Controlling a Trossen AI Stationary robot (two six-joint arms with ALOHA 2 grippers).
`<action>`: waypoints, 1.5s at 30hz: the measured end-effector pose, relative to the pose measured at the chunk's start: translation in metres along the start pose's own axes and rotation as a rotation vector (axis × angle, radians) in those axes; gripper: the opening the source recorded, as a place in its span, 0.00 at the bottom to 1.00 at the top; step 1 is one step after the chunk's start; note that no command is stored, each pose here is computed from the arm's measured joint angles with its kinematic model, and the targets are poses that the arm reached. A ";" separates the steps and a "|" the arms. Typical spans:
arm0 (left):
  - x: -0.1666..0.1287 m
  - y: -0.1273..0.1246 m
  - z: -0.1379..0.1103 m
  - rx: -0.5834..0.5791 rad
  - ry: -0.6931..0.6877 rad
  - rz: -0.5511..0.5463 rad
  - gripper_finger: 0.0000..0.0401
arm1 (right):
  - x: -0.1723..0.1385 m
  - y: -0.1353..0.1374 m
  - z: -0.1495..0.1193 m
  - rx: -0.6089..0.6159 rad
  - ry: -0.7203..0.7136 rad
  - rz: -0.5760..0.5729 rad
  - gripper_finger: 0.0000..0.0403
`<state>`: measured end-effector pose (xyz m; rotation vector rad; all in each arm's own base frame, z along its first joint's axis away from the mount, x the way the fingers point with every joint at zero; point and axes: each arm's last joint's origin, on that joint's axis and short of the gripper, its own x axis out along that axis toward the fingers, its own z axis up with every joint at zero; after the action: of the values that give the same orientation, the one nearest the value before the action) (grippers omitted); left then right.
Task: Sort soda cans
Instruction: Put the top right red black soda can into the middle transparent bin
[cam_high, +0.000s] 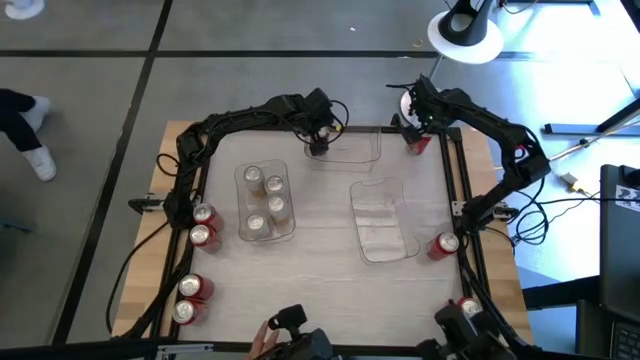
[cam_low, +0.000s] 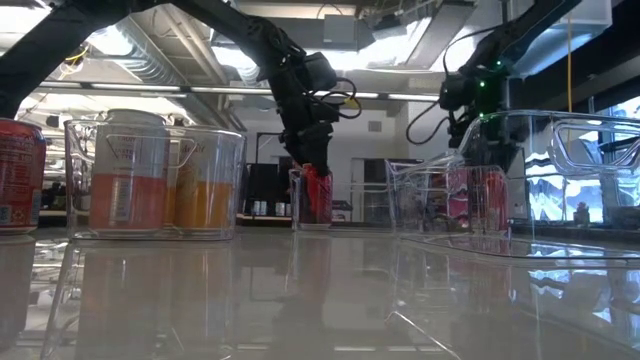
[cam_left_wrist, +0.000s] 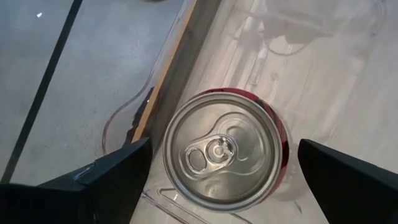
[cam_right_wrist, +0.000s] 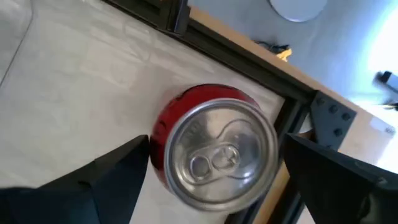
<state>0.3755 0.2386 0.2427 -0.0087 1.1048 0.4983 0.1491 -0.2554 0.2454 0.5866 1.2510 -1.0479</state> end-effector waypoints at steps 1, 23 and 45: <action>0.000 0.000 0.000 0.000 0.001 0.000 0.97 | 0.002 0.001 0.001 0.007 0.007 0.004 0.90; -0.035 0.007 0.003 0.012 -0.053 0.050 0.97 | -0.046 0.002 0.017 -0.043 -0.110 0.006 0.70; -0.128 0.028 -0.018 -0.104 -0.084 0.087 0.97 | -0.062 0.125 0.051 -0.437 -0.385 0.273 0.70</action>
<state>0.3043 0.2101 0.3509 -0.0312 0.9994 0.6286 0.2855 -0.2238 0.2956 0.1954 0.9817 -0.5947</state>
